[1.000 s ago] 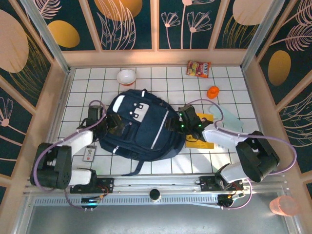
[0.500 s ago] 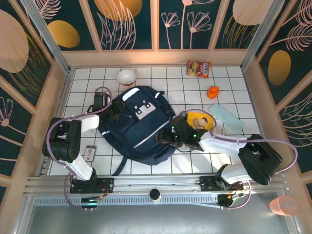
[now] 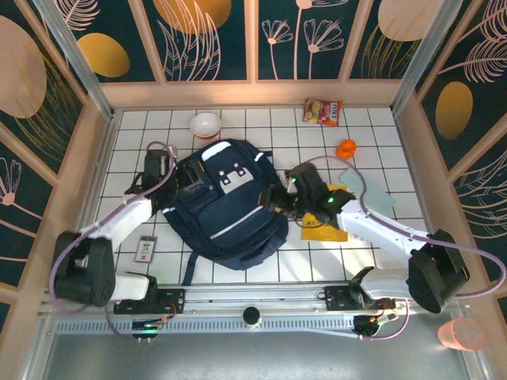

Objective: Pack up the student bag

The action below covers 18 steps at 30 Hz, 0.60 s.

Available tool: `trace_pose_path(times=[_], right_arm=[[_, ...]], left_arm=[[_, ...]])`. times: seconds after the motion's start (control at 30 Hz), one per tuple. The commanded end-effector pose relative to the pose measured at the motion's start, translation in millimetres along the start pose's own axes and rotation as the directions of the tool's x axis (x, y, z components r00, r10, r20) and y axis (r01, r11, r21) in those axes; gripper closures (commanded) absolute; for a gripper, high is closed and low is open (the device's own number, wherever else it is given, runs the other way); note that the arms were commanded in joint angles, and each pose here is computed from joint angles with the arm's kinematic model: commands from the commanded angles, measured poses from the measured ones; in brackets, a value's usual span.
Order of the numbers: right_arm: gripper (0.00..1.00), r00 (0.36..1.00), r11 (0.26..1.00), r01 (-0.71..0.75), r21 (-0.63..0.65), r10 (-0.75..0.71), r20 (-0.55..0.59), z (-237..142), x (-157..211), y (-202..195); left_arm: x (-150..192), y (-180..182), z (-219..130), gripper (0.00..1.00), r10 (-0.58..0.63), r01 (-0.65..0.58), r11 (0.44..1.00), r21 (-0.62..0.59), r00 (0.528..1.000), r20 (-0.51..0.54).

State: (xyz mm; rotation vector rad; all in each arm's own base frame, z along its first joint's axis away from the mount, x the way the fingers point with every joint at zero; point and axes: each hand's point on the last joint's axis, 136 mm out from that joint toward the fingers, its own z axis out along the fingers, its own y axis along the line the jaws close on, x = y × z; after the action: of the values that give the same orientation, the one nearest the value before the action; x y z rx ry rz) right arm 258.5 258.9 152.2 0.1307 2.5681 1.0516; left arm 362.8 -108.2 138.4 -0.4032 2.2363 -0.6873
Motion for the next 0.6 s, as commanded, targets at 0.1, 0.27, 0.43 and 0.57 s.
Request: trace_pose_path(times=[0.1, 0.27, 0.43, 0.57], right_arm=[[0.4, 0.997, 0.993, 0.072, 0.089, -0.072, 0.0, 23, -48, -36], [0.44, 0.999, 0.994, 0.043, 0.099, -0.04, -0.033, 59, -35, -66], [0.46, 0.997, 0.993, -0.002, 0.118, 0.01, -0.071, 66, 3, -87], [0.46, 0.997, 0.99, -0.018, 0.143, 0.028, -0.071, 52, 38, -86]], left_arm=[[79, 59, -11, 0.55, -0.189, 0.174, 0.977, -0.12, 0.973, -0.129], [90, 65, -6, 0.63, -0.148, 0.136, 0.986, -0.094, 0.98, -0.131], [102, 59, 17, 0.69, -0.073, 0.064, 0.997, -0.047, 0.972, -0.225], [105, 35, 37, 0.7, -0.007, 0.01, 1.0, 0.007, 0.967, -0.255]])
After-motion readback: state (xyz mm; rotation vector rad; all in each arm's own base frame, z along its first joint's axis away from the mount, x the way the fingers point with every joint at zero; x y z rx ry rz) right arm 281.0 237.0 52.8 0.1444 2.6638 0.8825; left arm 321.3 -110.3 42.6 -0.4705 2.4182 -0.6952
